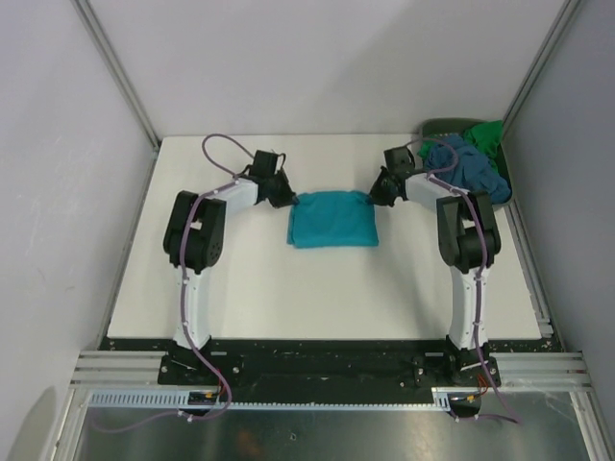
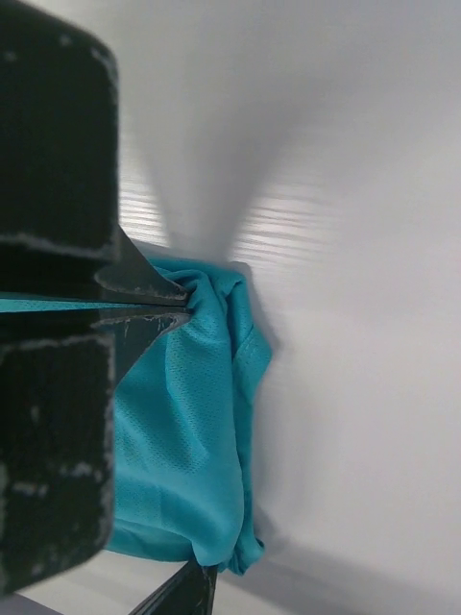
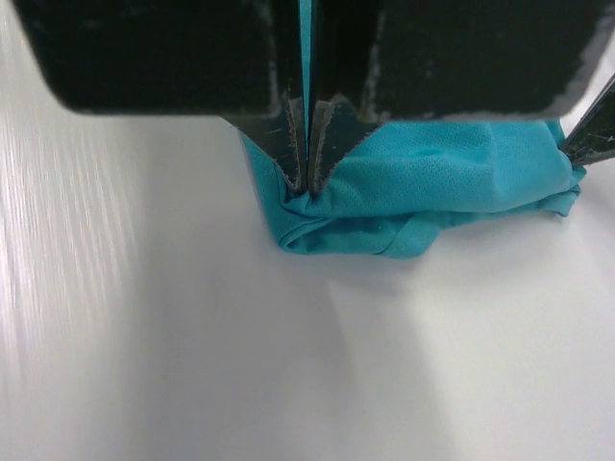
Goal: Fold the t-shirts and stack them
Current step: Fold the long partially folded tshirt into a neat square, then put the neatly folded tshirt into the corner of the board with the left arm
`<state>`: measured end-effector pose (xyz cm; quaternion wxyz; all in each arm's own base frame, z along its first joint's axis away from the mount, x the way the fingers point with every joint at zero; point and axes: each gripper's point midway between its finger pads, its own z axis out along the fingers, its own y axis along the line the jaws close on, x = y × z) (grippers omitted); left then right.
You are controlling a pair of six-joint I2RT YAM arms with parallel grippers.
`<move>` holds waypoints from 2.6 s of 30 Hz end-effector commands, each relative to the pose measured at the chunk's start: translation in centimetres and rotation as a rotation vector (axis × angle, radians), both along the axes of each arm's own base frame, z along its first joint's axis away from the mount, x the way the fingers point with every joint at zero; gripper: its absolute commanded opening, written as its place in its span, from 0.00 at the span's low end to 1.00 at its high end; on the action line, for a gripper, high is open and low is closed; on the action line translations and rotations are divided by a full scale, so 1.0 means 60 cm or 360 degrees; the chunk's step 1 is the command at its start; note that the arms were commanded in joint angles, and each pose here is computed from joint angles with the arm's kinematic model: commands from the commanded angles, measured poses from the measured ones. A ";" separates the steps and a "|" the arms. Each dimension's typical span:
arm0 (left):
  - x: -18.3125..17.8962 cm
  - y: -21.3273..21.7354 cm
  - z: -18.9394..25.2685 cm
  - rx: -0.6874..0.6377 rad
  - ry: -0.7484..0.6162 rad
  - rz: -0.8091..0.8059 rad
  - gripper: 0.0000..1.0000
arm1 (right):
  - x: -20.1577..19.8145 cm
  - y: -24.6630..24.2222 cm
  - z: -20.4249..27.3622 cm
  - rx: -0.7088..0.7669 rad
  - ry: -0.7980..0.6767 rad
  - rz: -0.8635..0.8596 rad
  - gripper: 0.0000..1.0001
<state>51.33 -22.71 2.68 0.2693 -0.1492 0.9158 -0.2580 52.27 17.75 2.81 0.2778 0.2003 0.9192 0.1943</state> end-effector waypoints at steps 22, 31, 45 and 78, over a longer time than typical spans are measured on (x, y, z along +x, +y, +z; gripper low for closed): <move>-0.313 0.085 0.115 0.0104 -0.0127 0.0064 0.00 | -0.286 0.036 0.123 -0.0206 -0.0008 0.0088 0.00; -0.193 0.068 0.085 0.0162 -0.0115 -0.0080 0.10 | -0.197 0.018 0.089 -0.0113 -0.0060 0.0087 0.22; -0.274 0.052 0.144 -0.0024 -0.0162 -0.0209 0.48 | -0.240 0.027 0.170 -0.0256 -0.0074 0.0212 0.44; -0.440 -0.047 0.089 -0.0280 0.0071 -0.0459 0.27 | -0.477 0.053 0.004 -0.0081 0.0263 0.0364 0.26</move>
